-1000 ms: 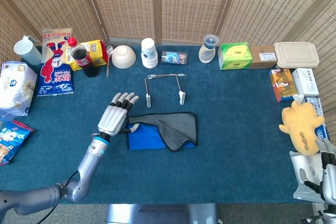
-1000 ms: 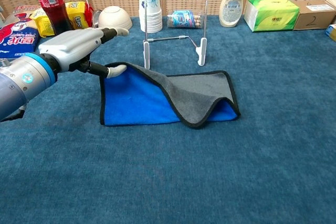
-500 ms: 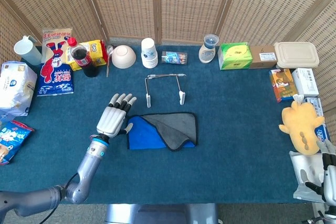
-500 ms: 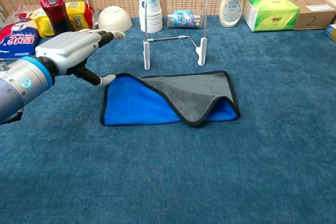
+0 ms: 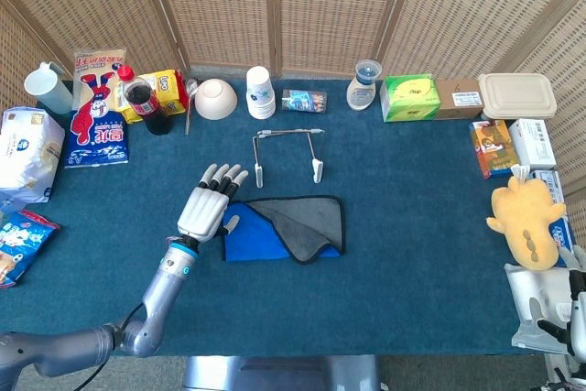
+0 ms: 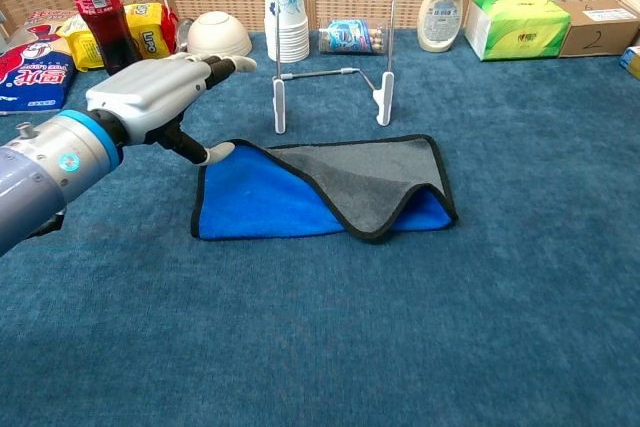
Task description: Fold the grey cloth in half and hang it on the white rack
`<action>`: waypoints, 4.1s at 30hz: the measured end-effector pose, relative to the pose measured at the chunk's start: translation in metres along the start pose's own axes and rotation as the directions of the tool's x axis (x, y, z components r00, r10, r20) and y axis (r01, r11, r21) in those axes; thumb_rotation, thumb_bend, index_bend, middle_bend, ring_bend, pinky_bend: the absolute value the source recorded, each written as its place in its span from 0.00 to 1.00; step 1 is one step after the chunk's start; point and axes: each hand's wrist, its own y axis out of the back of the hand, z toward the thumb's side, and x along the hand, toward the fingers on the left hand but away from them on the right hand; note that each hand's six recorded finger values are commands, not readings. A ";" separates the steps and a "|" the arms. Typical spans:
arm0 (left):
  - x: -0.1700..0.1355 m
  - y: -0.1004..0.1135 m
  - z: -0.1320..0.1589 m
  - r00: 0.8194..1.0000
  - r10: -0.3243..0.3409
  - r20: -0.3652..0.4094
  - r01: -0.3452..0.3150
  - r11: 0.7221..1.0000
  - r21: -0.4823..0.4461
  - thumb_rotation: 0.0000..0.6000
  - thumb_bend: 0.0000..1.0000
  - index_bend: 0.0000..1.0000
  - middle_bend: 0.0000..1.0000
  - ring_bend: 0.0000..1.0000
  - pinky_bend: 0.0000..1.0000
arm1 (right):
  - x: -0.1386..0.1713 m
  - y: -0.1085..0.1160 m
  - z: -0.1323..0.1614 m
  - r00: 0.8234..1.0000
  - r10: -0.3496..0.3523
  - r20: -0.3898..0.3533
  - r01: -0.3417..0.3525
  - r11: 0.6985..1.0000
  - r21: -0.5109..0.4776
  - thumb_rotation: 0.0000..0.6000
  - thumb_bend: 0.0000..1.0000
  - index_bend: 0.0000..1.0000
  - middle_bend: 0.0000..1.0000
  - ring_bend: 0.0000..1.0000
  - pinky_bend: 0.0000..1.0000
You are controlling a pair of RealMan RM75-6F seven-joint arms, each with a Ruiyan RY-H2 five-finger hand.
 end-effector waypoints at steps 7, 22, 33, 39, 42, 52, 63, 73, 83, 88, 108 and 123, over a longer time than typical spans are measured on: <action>-0.027 0.010 -0.004 1.000 0.008 0.026 -0.007 0.999 -0.049 0.89 0.00 0.00 0.00 0.00 0.00 | -0.004 0.000 0.006 0.999 0.015 -0.033 -0.014 1.000 0.013 1.00 0.32 0.04 0.03 0.00 0.00; -0.119 0.045 -0.070 0.995 0.007 -0.099 -0.017 0.995 -0.101 1.00 0.00 0.00 0.00 0.00 0.00 | -0.034 -0.016 0.068 0.951 0.109 -0.290 -0.119 0.993 -0.016 1.00 0.34 0.10 0.06 0.00 0.00; -0.194 0.077 -0.119 0.962 0.064 -0.266 -0.099 0.988 -0.117 1.00 0.00 0.03 0.00 0.00 0.00 | -0.048 -0.045 0.140 0.832 0.229 -0.504 -0.259 0.966 0.012 1.00 0.32 0.13 0.08 0.00 0.00; -0.223 0.092 -0.129 0.946 0.094 -0.310 -0.142 0.981 -0.135 1.00 0.00 0.05 0.00 0.00 0.00 | -0.046 -0.073 0.190 0.730 0.297 -0.615 -0.345 0.938 0.044 1.00 0.32 0.15 0.09 0.00 0.00; -0.228 0.097 -0.127 0.945 0.106 -0.309 -0.159 0.976 -0.149 1.00 0.00 0.06 0.00 0.00 0.00 | -0.042 -0.091 0.213 0.675 0.329 -0.660 -0.365 0.927 0.089 1.00 0.32 0.15 0.09 0.00 0.00; -0.223 0.097 -0.125 0.947 0.110 -0.300 -0.167 0.971 -0.170 1.00 0.00 0.06 0.00 0.00 0.00 | -0.035 -0.136 0.252 0.594 0.376 -0.712 -0.353 0.916 0.189 1.00 0.32 0.15 0.09 0.00 0.00; -0.220 0.102 -0.125 0.947 0.125 -0.296 -0.181 0.968 -0.171 1.00 0.00 0.06 0.00 0.00 0.00 | -0.042 -0.164 0.270 0.581 0.376 -0.722 -0.303 0.923 0.237 1.00 0.31 0.14 0.08 0.00 0.00; -0.220 0.100 -0.126 0.947 0.113 -0.299 -0.176 0.966 -0.191 1.00 0.00 0.06 0.00 0.00 0.00 | -0.047 -0.182 0.287 0.575 0.364 -0.732 -0.269 0.930 0.251 1.00 0.31 0.14 0.08 0.00 0.00; -0.219 0.098 -0.130 0.947 0.111 -0.302 -0.176 0.964 -0.199 1.00 0.00 0.06 0.00 0.00 0.00 | -0.050 -0.201 0.297 0.570 0.349 -0.744 -0.192 0.937 0.293 1.00 0.31 0.13 0.07 0.00 0.00; -0.221 0.097 -0.132 0.945 0.107 -0.308 -0.175 0.963 -0.203 1.00 0.00 0.06 0.00 0.00 0.00 | -0.052 -0.208 0.302 0.563 0.346 -0.750 -0.174 0.937 0.302 1.00 0.30 0.13 0.07 0.00 0.00; -0.229 0.093 -0.139 0.938 0.094 -0.334 -0.177 0.958 -0.227 1.00 0.00 0.05 0.00 0.00 0.00 | -0.074 -0.214 0.322 0.610 0.309 -0.730 -0.240 0.950 0.202 1.00 0.29 0.13 0.07 0.00 0.00; -0.230 0.093 -0.139 0.935 0.091 -0.342 -0.176 0.958 -0.228 1.00 0.00 0.05 0.00 0.00 0.00 | -0.105 -0.201 0.326 0.680 0.283 -0.676 -0.278 0.953 0.120 1.00 0.28 0.13 0.06 0.00 0.00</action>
